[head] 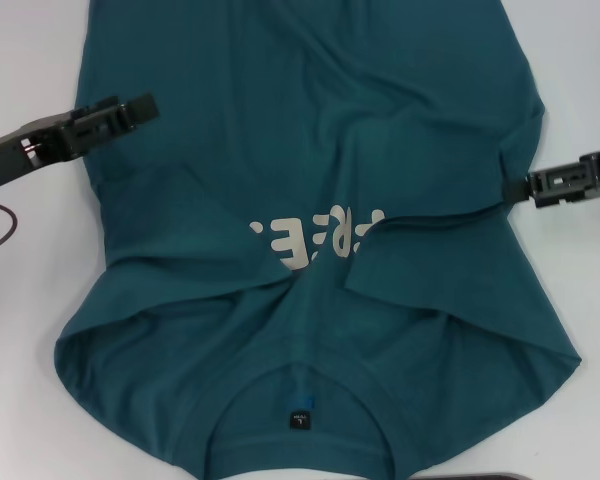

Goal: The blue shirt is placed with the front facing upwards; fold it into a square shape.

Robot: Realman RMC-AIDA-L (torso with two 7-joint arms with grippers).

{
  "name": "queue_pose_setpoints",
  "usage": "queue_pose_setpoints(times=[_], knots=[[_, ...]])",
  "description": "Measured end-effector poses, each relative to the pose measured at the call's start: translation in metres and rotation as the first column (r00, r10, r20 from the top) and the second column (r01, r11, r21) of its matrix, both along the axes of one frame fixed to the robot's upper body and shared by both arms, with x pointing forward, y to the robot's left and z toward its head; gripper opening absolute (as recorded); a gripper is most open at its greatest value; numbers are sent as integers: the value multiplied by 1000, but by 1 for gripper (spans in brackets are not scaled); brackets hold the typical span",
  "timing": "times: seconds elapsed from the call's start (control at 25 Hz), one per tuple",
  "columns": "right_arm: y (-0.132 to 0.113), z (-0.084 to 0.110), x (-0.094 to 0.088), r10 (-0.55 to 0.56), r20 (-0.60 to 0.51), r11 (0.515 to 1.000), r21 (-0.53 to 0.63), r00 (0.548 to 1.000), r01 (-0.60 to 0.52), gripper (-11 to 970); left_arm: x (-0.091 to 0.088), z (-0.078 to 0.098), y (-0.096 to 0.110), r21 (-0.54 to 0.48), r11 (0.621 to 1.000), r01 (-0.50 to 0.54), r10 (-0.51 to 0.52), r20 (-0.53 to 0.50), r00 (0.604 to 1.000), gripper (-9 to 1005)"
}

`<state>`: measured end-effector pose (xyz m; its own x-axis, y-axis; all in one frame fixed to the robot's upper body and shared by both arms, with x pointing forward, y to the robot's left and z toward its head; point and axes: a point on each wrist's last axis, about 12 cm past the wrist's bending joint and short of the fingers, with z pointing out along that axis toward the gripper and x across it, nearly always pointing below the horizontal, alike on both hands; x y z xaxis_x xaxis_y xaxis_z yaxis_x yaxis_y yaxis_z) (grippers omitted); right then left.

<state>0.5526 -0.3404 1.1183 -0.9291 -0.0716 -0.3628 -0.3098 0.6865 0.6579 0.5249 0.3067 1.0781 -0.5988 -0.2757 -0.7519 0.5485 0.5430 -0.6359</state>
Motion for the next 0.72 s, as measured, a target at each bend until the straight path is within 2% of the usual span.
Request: queue_pose_setpoints(times=[0.24,0.72], knots=[[-2,-7,-2,-33,-32,999,-22,999,32,910,1,-1,0,5,1000,-8,8,-1,1000,904],[10,-17,9,-52,-33,998,-48,998,50,909,1,-5,1,10,1000,-25,25,-14,1000,905]])
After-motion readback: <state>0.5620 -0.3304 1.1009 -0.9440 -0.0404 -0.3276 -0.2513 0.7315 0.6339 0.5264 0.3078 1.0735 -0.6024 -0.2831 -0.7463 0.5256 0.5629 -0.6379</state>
